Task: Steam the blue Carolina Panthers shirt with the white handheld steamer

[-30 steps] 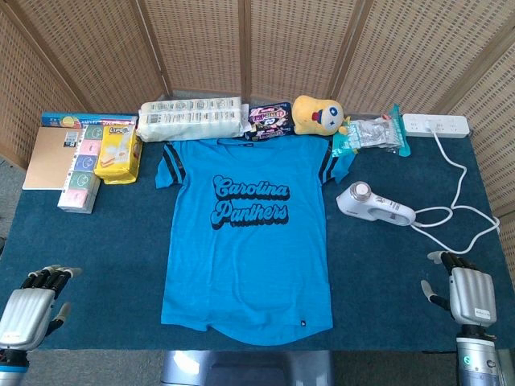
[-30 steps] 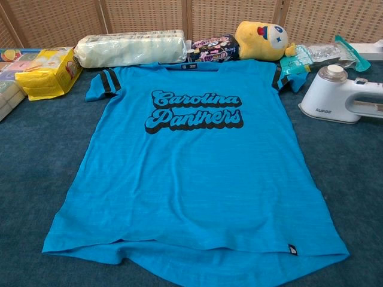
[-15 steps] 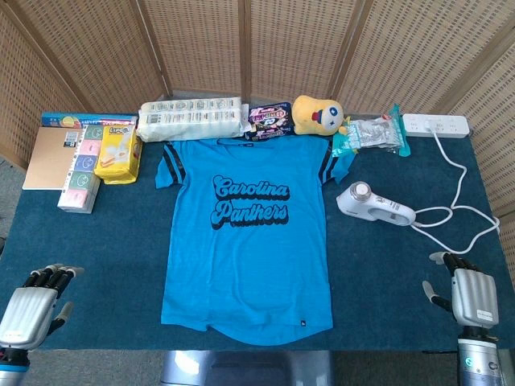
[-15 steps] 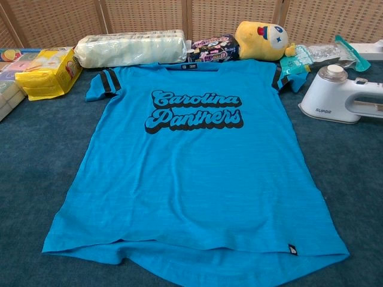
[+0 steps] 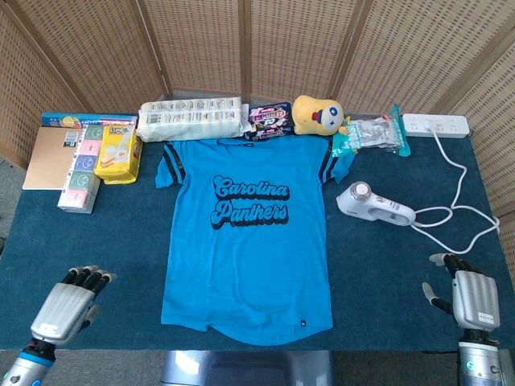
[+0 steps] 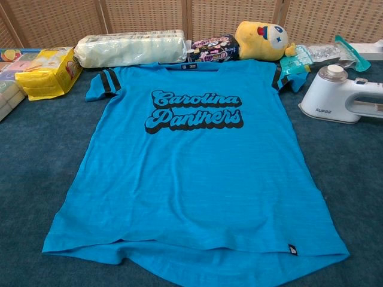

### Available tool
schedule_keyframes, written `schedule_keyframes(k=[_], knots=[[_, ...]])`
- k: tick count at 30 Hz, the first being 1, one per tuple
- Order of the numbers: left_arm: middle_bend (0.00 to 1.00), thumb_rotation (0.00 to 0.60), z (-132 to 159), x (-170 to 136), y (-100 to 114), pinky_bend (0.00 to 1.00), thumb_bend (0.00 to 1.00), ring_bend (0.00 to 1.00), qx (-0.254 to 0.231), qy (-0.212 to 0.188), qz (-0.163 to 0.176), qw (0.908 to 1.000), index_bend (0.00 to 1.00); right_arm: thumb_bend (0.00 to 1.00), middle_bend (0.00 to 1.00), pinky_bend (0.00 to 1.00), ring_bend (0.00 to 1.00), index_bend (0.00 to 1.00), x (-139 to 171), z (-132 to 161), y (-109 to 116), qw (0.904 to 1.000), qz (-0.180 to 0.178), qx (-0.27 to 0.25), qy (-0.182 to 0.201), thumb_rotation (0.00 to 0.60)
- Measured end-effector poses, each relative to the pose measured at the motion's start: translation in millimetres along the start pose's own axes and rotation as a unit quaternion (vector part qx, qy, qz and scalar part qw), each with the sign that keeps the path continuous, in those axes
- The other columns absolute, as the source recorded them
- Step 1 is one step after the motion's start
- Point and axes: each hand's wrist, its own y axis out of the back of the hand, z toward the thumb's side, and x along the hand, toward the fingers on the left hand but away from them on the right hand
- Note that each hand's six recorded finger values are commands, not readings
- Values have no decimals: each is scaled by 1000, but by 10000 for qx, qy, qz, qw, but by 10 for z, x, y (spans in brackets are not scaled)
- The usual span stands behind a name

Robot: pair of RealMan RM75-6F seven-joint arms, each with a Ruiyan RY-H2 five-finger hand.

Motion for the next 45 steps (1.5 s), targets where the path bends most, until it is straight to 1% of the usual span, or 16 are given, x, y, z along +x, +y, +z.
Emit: schedule_keyframes(k=[3, 6, 7, 10, 14, 20, 27, 32, 36, 45], knots=[[213, 600, 159, 81, -46, 196, 290, 120, 223, -286, -108, 9993, 212, 310, 401, 497, 437, 364, 10, 1, 16, 10000, -18, 10, -5, 599], [140, 600, 322, 146, -89, 147, 230, 45, 388, -540, -158, 9977, 184, 310, 402, 496, 437, 364, 23, -11, 32, 10000, -22, 7, -35, 598], [112, 600, 378, 165, -106, 115, 205, 21, 422, -619, -172, 9970, 171, 310, 402, 496, 437, 363, 29, -16, 38, 10000, -27, 5, -46, 598], [60, 600, 552, 217, -160, 48, 159, 0, 487, -845, -187, 9951, 145, 310, 401, 496, 437, 364, 50, -34, 56, 10000, -53, -11, -79, 598], [58, 600, 738, 262, -261, 46, 155, 0, 475, -1058, -233, 9930, 144, 311, 402, 496, 437, 364, 78, -68, 77, 9999, -62, -27, -130, 597], [58, 600, 927, 334, -435, 47, 156, 0, 436, -1201, -315, 9913, 144, 310, 401, 496, 437, 363, 78, -73, 90, 9999, -78, -47, -135, 599], [57, 600, 1045, 404, -587, 46, 176, 0, 432, -1306, -463, 9894, 144, 309, 402, 496, 437, 363, 85, -91, 96, 9998, -103, -68, -165, 599], [58, 600, 1104, 460, -639, 47, 196, 0, 378, -1319, -449, 9895, 144, 310, 402, 496, 437, 363, 91, -130, 108, 9997, -119, -65, -222, 599], [58, 600, 1143, 505, -653, 46, 214, 0, 291, -1317, -405, 9900, 174, 310, 402, 496, 437, 365, 92, -151, 115, 9996, -132, -50, -249, 598], [63, 600, 1253, 616, -703, 46, 251, 0, 126, -1378, -334, 9898, 291, 310, 402, 496, 437, 376, 109, -203, 114, 9993, -142, -47, -332, 600]])
